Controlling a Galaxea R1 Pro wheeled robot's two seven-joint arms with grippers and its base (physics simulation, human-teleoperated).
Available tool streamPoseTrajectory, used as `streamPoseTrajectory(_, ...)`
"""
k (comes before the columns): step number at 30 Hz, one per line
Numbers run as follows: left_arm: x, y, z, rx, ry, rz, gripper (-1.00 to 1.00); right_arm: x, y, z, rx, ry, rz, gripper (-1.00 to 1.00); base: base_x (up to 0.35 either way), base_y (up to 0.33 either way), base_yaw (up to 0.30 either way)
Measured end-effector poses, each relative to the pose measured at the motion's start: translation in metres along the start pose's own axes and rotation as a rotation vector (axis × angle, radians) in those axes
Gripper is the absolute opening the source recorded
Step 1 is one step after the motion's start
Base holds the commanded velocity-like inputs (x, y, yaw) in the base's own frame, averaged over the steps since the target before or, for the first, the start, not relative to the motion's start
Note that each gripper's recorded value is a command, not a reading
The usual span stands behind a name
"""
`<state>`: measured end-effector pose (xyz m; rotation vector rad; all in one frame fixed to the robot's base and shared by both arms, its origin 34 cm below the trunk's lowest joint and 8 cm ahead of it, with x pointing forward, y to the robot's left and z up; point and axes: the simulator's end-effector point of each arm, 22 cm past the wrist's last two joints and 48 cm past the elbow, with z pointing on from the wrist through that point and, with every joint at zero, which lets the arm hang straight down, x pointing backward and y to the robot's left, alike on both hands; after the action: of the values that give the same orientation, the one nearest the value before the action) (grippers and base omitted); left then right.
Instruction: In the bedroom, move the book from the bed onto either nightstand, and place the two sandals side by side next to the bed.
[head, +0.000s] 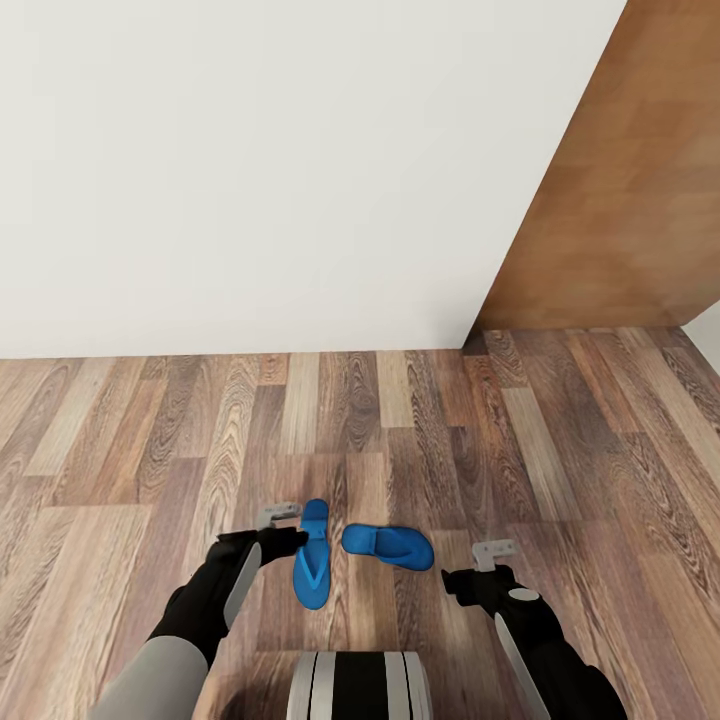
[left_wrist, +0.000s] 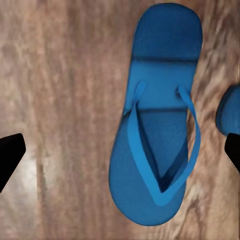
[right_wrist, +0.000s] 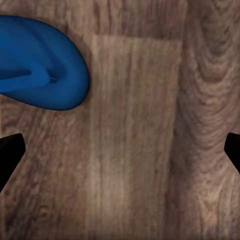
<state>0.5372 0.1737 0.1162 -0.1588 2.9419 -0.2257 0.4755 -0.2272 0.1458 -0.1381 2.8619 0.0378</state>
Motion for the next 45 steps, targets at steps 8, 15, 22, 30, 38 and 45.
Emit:
streamPoseTrajectory(8, 0.000, -0.034, 0.002, 0.033, -0.002, 0.047, 1.00, 0.000, 0.000, 0.000, 0.000, -0.001, 0.001, 1.00, 0.000, 0.000, 0.000)
streamPoseTrajectory(15, -0.019, -0.046, 0.016, 0.020, 0.048, 0.069, 1.00, -0.008, 0.000, 0.000, -0.002, -0.035, 0.000, 1.00, 0.000, 0.000, 0.000)
streamPoseTrajectory(22, -0.022, -0.018, 0.017, -0.107, 0.055, 0.012, 1.00, -0.011, 0.003, 0.000, -0.005, -0.048, -0.004, 1.00, 0.000, 0.000, 0.000)
streamPoseTrajectory(30, -0.038, -0.018, 0.014, -0.110, 0.001, -0.010, 1.00, -0.013, 0.002, -0.001, -0.004, -0.053, -0.004, 1.00, 0.000, 0.000, 0.000)
streamPoseTrajectory(38, -0.044, -0.016, 0.014, -0.113, -0.024, -0.012, 1.00, -0.014, 0.002, -0.001, -0.005, -0.054, -0.004, 1.00, 0.000, 0.000, 0.000)
streamPoseTrajectory(45, -0.044, -0.016, 0.014, -0.110, -0.025, -0.013, 1.00, -0.014, 0.002, -0.001, -0.005, -0.056, -0.004, 1.00, 0.000, 0.000, -0.017)
